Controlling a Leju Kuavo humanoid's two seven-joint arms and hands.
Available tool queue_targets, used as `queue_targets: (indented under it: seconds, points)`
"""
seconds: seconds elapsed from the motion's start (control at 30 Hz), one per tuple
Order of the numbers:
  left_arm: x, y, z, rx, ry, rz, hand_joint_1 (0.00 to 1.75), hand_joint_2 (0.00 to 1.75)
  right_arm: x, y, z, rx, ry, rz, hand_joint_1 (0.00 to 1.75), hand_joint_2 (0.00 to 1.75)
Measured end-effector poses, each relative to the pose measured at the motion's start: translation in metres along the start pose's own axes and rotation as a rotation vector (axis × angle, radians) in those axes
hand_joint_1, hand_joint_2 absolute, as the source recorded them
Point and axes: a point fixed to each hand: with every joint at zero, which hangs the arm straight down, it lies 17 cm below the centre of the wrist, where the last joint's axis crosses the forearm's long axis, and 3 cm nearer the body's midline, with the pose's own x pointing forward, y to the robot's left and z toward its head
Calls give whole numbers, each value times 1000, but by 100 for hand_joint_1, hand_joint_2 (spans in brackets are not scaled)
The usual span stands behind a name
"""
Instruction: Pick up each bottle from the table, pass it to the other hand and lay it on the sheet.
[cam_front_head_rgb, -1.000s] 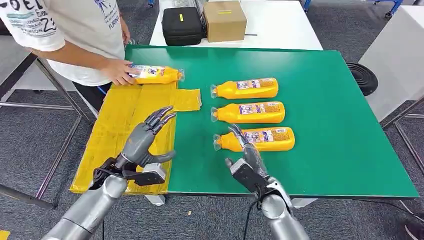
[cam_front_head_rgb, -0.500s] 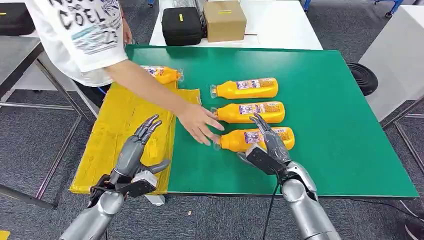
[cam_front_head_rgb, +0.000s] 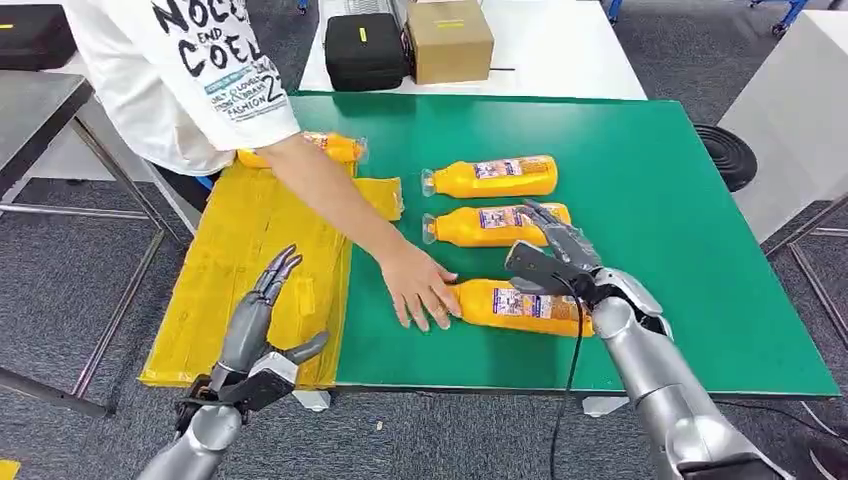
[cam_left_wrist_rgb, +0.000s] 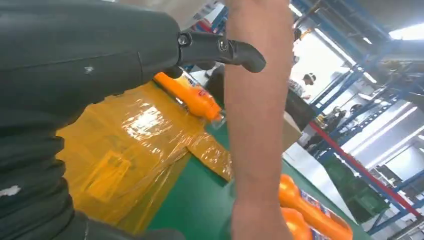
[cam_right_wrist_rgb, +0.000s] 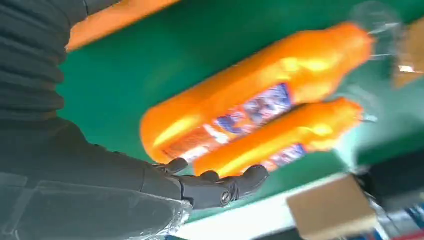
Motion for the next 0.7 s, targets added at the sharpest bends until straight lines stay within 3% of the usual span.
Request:
queue_targets:
  seconds: [0.33, 0.7]
  points:
    - [-2, -3, 0, 2, 14, 12, 0, 175, -41, 4, 1, 75, 108, -1, 0, 175]
    - [-2, -4, 0, -5, 18, 19, 0, 175, -49, 10, 4, 94, 119, -9, 0, 175]
